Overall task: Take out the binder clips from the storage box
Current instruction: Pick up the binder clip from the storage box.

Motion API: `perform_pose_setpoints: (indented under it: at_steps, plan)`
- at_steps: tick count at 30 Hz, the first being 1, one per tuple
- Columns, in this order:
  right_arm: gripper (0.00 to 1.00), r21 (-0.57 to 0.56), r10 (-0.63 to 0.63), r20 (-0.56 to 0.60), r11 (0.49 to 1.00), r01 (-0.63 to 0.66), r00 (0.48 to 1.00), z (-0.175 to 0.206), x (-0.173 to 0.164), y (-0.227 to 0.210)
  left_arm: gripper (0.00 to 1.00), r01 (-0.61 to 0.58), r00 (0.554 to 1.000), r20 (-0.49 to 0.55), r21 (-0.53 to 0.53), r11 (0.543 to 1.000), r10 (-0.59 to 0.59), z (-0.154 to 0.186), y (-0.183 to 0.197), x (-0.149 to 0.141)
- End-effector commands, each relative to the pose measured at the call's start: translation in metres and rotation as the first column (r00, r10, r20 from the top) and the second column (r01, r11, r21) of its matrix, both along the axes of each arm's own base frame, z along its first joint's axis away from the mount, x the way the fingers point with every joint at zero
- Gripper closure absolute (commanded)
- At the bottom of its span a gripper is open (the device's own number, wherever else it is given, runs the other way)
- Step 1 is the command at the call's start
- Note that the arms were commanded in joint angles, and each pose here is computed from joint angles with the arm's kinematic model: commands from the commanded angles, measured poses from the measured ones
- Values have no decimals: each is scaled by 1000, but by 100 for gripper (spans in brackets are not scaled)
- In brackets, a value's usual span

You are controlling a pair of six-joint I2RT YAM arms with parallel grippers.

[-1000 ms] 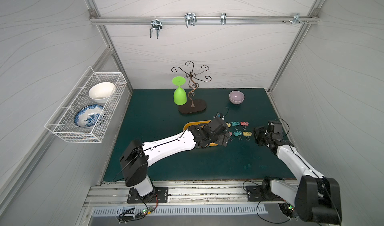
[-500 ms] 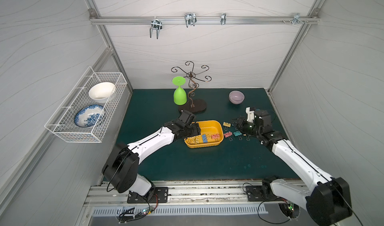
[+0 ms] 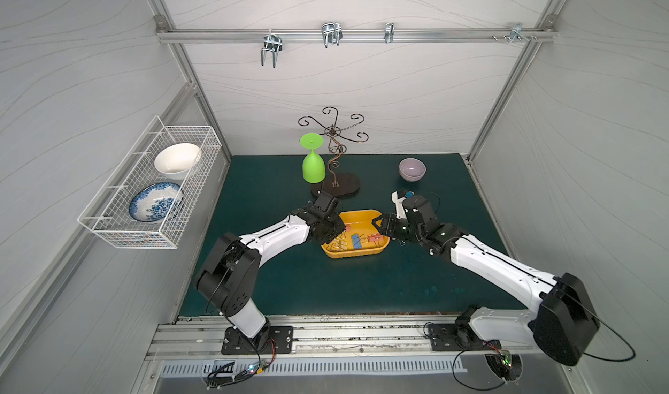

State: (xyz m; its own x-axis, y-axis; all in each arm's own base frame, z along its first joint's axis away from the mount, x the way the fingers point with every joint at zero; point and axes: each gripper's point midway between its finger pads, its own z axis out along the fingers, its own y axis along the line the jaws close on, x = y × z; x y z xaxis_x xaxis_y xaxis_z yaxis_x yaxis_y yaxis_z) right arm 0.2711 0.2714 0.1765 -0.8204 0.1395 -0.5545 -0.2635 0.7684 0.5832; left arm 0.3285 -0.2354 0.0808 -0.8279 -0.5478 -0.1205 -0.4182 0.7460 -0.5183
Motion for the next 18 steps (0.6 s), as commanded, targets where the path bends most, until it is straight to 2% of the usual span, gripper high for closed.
perform_pose_setpoints:
  at_steps: [1, 7, 18]
  plan:
    - [57, -81, 32, 99, 996, -24, 995, 1, 2, 5, 63, -60, 998, 14, -44, 997, 60, 10, -7, 20]
    - [58, -104, 105, 97, 990, -95, 990, -11, -3, 17, 64, -68, 998, 4, -40, 997, 68, 0, -11, 30]
    - [59, -110, 90, 42, 990, -85, 995, -25, -3, 18, 70, -111, 993, -31, -65, 992, 110, -9, -14, 39]
